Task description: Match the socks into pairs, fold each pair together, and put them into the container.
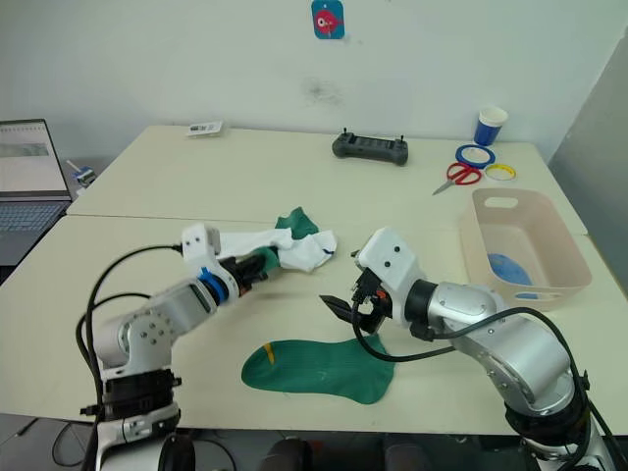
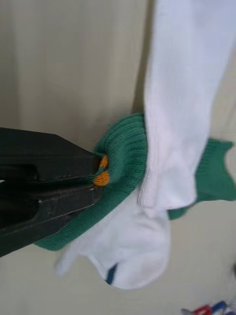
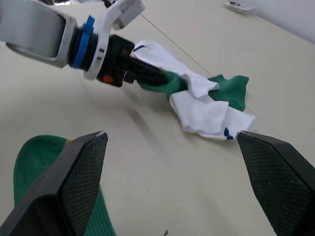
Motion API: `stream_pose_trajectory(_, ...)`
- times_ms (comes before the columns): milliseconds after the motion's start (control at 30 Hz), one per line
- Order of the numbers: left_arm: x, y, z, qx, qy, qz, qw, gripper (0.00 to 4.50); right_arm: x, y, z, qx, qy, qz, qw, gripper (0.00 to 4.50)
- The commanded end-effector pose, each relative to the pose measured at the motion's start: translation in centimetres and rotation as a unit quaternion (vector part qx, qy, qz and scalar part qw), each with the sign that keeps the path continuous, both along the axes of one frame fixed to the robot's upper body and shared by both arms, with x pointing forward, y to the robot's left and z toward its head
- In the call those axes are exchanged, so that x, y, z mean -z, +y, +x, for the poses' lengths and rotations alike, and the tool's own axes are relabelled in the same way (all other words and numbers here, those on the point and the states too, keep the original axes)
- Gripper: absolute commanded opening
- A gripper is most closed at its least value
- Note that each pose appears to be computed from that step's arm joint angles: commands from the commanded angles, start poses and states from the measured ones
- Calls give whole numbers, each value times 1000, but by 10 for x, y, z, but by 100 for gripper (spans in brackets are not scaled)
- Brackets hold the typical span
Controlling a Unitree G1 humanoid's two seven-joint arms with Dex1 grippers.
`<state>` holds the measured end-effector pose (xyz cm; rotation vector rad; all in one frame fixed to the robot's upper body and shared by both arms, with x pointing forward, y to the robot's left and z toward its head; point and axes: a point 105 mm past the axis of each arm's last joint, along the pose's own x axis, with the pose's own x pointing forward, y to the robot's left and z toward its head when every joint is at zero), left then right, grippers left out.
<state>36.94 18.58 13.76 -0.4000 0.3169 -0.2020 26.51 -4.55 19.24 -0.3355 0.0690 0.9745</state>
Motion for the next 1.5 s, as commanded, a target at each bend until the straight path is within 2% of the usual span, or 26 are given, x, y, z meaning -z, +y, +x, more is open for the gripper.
stream_pose_trajectory(33, -37, 1, 13, 10, -48, 0, 999, 4, -8, 0, -4, -1, -19, 9, 1000, 450)
stream_pose_trajectory(333, -130, -10, 40, 66, -112, 13, 991, 4, -8, -7, -6, 11, -16, 13, 1000, 450)
stream_pose_trajectory(633, -175, -23, 41, 97, -141, -13, 985, 4, -6, -10, -10, 16, -11, 13, 1000, 450)
stream_pose_trajectory(800, -187, -47, 22, 181, -148, -18, 972, 4, -7, -12, -10, 21, -8, 20, 1000, 450)
stream_pose_trajectory(867, -188, -60, 9, 236, -144, -33, 960, 4, -8, -16, -9, 26, -6, 23, 999, 450)
stream_pose_trajectory(1000, -168, -93, -22, 350, -107, -75, 928, 4, -7, -32, -6, 52, 4, 18, 998, 450)
stream_pose_trajectory(1067, -154, -115, -39, 406, -87, -102, 904, 4, -4, -39, -7, 62, 14, 11, 998, 450)
stream_pose_trajectory(1167, -133, -130, -54, 438, -62, -117, 889, 4, 0, -47, -10, 69, 25, -4, 997, 450)
stream_pose_trajectory(1300, -89, -126, -61, 431, -5, -115, 895, 4, 9, -61, -13, 93, 37, -34, 994, 450)
stream_pose_trajectory(1433, -25, -94, -65, 391, 82, -66, 914, 4, 16, -65, -15, 102, 50, -44, 993, 450)
stream_pose_trajectory(1500, -8, -81, -65, 378, 100, -48, 919, 4, 19, -65, -17, 101, 54, -46, 992, 450)
